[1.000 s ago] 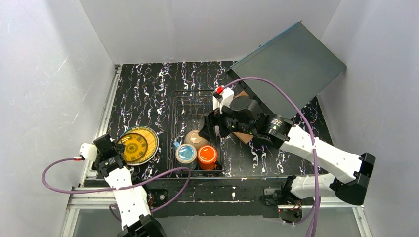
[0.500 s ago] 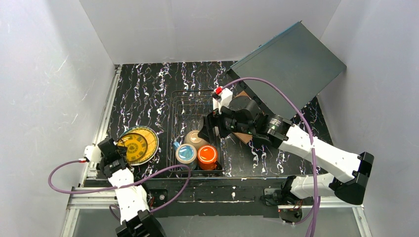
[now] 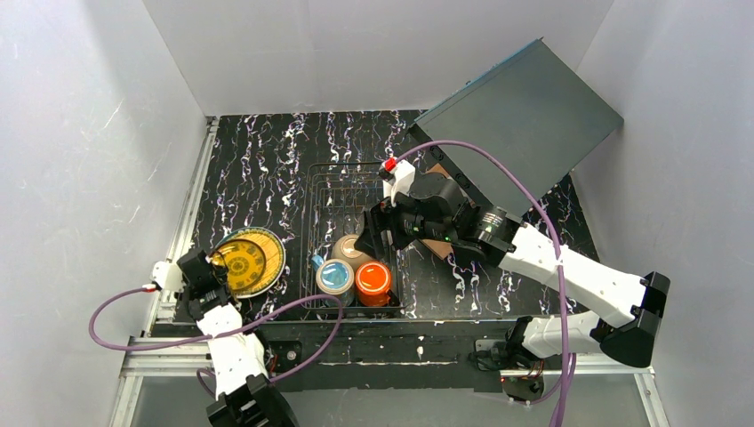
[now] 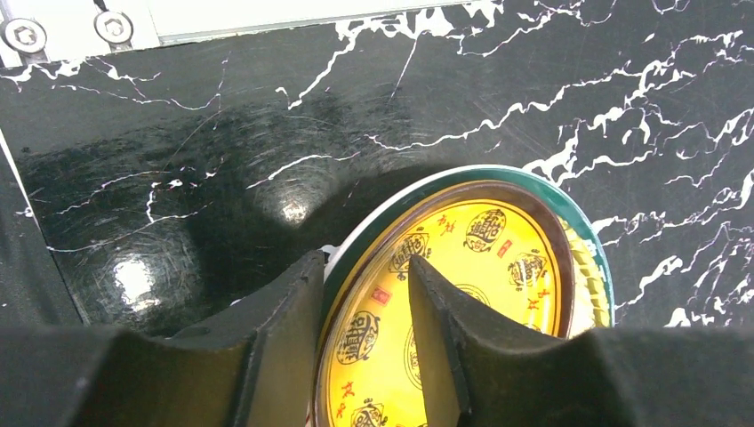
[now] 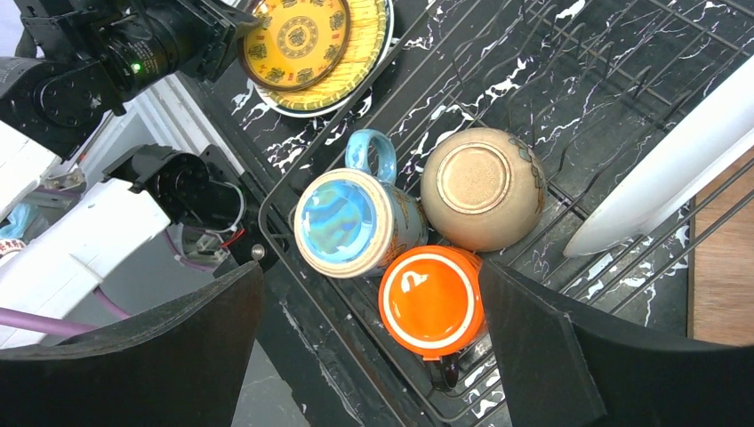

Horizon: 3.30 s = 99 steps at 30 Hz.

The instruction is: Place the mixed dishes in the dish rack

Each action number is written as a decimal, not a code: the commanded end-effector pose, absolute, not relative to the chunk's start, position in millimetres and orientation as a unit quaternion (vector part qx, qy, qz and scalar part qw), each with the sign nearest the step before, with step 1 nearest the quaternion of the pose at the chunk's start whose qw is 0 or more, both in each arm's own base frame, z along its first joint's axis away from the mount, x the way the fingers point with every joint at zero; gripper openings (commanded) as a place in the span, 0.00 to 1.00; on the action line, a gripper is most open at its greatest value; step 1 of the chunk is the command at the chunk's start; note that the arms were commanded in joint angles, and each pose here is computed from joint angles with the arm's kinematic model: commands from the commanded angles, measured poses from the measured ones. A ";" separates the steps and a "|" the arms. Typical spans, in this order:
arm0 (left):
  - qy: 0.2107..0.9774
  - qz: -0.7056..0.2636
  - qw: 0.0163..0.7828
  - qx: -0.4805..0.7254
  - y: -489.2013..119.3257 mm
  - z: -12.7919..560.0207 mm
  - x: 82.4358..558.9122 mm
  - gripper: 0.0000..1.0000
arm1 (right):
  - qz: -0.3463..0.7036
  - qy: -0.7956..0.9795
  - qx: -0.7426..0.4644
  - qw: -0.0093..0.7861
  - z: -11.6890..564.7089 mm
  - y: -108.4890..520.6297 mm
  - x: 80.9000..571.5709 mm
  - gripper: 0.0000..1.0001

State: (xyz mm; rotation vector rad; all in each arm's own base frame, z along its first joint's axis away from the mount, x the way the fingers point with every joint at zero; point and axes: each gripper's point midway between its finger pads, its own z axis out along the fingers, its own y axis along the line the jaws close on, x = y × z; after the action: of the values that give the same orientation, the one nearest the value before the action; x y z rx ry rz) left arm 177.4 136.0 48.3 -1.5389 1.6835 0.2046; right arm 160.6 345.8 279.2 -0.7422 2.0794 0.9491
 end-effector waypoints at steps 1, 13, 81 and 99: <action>0.665 0.093 0.415 -0.614 140.8 46.7 175.6 0.34 | 0.398 0.785 -0.287 0.377 307.6 354.5 159.9 0.98; 0.683 0.119 0.405 -0.596 142.8 61.3 167.4 0.05 | 0.399 0.786 -0.287 0.375 306.3 355.6 160.2 0.98; 0.702 -0.247 0.607 -0.280 5.8 378.0 249.0 0.00 | 0.409 0.765 -0.273 0.415 395.9 356.4 189.2 0.98; 0.688 -0.477 0.532 -0.127 -107.8 382.1 239.0 0.00 | 0.523 0.789 -0.137 0.293 383.9 405.9 228.7 0.81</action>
State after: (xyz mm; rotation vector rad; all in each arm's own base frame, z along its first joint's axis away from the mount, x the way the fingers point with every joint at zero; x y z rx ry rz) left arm 251.2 -88.5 380.3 -0.3998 1.6432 -1.0435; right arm 213.5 395.9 367.0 -0.4470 2.1886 1.3479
